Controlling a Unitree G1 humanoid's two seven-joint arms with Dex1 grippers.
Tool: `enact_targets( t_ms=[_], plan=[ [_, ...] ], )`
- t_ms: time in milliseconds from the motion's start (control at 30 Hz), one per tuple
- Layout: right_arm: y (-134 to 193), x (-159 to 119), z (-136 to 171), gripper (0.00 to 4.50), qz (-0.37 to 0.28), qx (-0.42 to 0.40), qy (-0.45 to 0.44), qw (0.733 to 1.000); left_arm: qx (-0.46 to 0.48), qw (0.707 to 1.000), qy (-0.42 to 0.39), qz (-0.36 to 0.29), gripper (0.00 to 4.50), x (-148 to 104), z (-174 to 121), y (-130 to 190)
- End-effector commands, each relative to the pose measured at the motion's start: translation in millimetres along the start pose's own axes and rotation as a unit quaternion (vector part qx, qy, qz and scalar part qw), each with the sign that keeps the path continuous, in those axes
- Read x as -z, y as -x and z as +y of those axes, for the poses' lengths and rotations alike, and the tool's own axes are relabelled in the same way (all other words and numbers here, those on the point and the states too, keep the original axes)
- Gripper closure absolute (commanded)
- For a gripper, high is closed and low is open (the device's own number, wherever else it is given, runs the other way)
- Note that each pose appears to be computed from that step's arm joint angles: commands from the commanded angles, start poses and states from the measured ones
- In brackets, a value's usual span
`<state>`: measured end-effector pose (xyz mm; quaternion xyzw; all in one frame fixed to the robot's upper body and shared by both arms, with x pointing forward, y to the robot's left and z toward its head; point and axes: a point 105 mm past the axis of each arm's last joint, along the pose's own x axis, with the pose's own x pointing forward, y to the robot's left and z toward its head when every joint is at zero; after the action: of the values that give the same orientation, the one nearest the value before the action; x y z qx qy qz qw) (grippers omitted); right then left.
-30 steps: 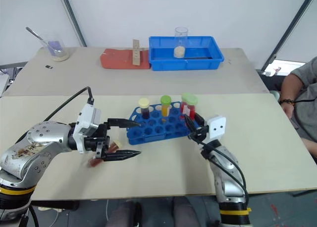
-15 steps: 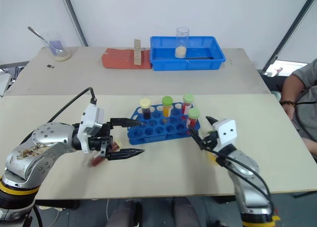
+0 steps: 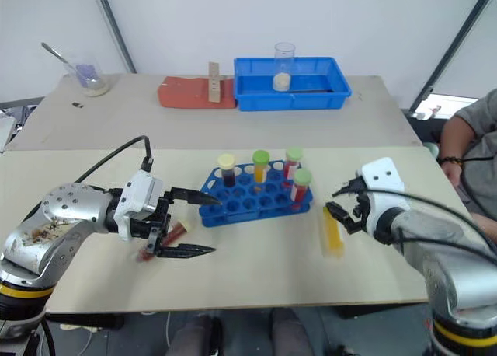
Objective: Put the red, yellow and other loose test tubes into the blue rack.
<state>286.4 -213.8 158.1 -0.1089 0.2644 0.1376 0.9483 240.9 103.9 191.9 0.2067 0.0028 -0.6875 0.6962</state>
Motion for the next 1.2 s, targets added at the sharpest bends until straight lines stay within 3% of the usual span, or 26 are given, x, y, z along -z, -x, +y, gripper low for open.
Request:
enact_targets(
  t_ms=[33,433,533,767,1000,1133,1200],
  plan=[
    [-3.4,7.9,-3.2,0.42,0.05,-0.017,-0.016,0.998,0.021,0.999,-0.023,-0.009,0.0,-8.3,-2.3,-3.3],
    [-29.1,22.6,2.0,0.42,0.162,-0.065,-0.032,0.984,0.033,0.999,-0.022,-0.026,0.0,-8.5,-10.9,-14.1],
    [-34.8,24.2,1.5,1.15,0.179,-0.063,-0.034,0.981,0.035,0.999,-0.022,-0.024,0.0,-7.1,-13.0,-15.2],
    [-40.0,25.4,5.0,3.48,0.198,-0.079,-0.051,0.976,0.034,0.999,-0.023,-0.017,0.0,-3.0,-15.1,-15.1],
    [-14.6,20.6,-2.4,3.53,0.164,-0.091,-0.065,0.98,0.017,1.0,-0.003,-0.009,0.0,4.0,-13.0,-7.8],
    [13.4,22.4,15.0,3.53,0.135,-0.131,-0.013,0.982,-0.016,1.0,0.013,-0.004,0.0,9.7,-5.4,4.4],
    [25.8,14.5,34.0,3.53,0.068,-0.169,0.006,0.983,-0.042,0.999,0.022,0.003,0.0,13.7,0.2,13.7]
  ],
)
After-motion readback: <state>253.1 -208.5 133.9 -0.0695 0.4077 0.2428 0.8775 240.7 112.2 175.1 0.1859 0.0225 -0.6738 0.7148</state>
